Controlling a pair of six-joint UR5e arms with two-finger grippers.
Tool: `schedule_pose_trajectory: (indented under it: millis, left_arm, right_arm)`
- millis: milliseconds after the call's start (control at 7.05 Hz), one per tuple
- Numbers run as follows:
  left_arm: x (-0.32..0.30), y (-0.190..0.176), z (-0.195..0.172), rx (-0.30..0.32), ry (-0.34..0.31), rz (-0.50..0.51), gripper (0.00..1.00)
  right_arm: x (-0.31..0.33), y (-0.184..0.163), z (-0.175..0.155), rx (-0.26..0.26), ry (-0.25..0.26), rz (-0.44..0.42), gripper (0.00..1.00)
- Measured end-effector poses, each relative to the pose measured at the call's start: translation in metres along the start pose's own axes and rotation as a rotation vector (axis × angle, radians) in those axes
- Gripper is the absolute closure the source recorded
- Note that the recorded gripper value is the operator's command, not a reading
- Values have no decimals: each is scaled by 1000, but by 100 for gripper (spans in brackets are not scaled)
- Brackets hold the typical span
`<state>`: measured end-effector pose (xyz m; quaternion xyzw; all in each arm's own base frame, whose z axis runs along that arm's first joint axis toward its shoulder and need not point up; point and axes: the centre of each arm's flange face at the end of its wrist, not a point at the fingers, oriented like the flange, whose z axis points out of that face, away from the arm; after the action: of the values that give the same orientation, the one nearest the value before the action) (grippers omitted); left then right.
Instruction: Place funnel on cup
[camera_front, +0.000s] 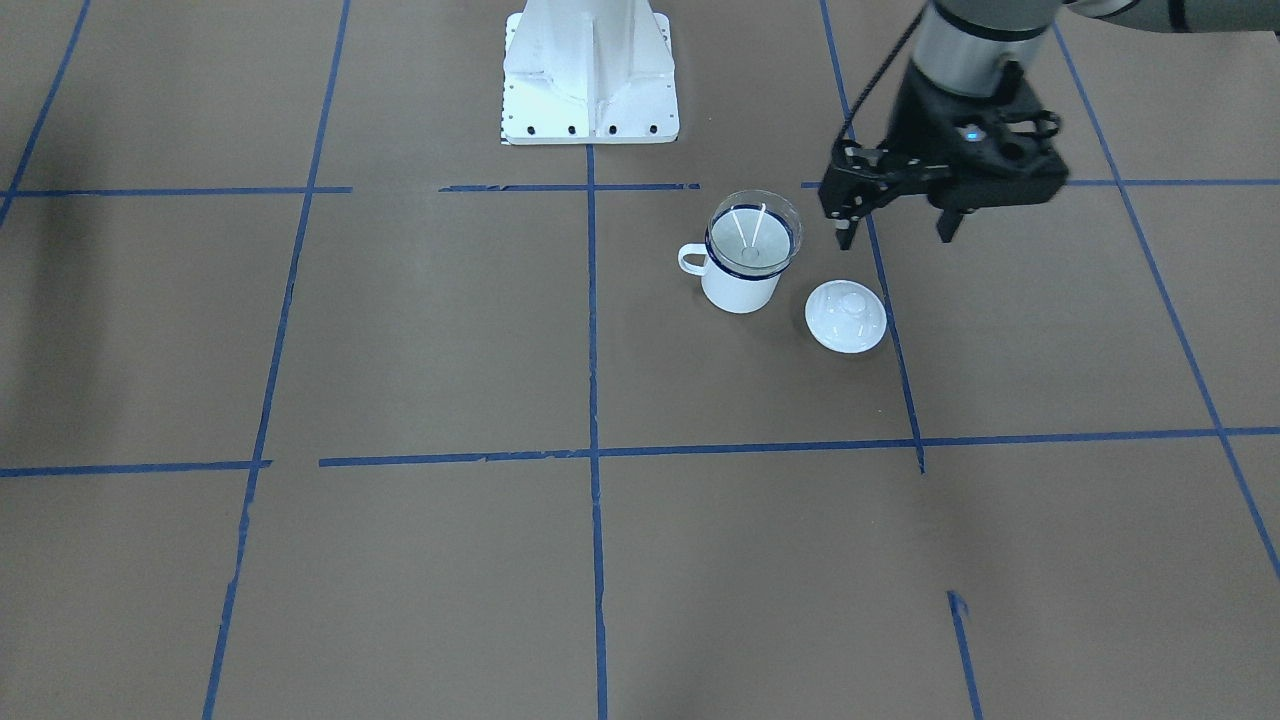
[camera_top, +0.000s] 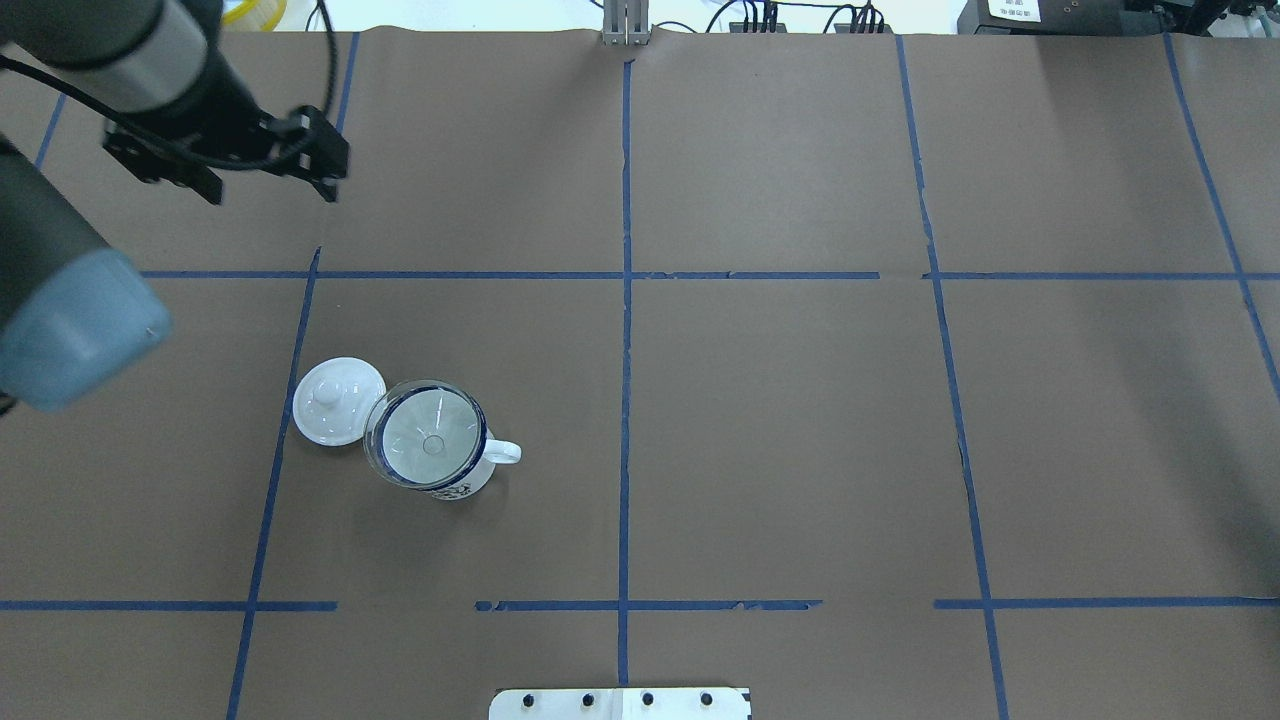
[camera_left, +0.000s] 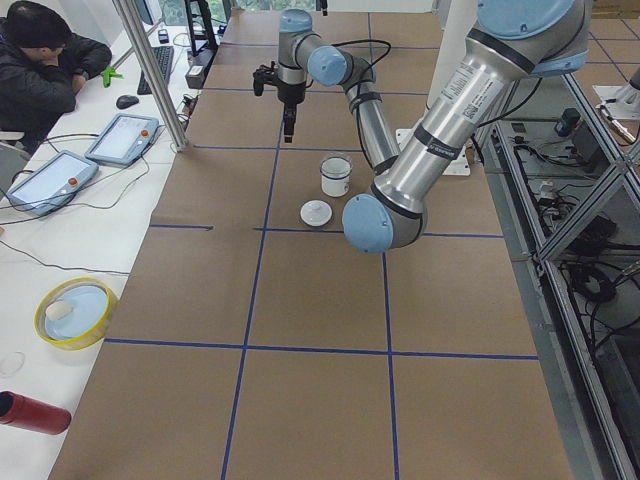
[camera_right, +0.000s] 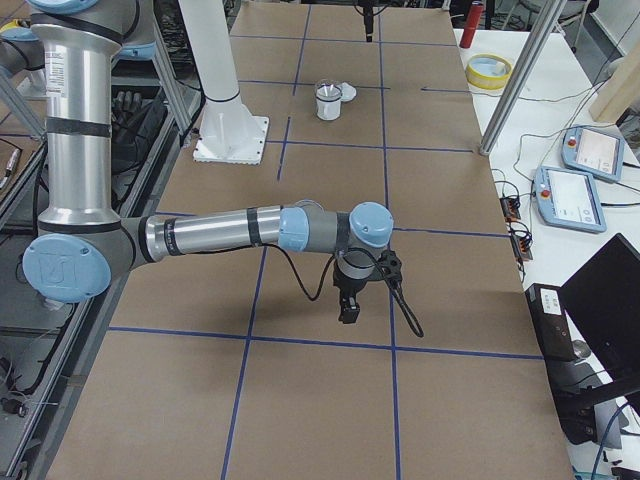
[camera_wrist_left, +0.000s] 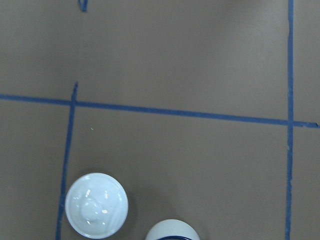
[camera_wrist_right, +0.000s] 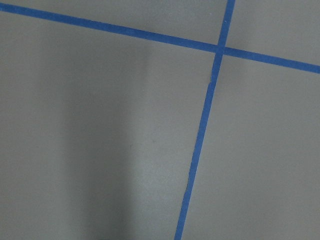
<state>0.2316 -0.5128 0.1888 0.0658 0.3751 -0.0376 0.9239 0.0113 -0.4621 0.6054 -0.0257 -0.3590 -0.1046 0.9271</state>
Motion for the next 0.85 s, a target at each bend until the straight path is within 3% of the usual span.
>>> schedule_pose_trajectory:
  millis: [426,851]
  left_arm:
    - [-194,-43,3,-63,35,178,0]
    - [-365,-58,54,-115,35,258,0]
  right_arm:
    - [0,0,0,0,0,0,0]
    - [0,0,0,0,0,0,0]
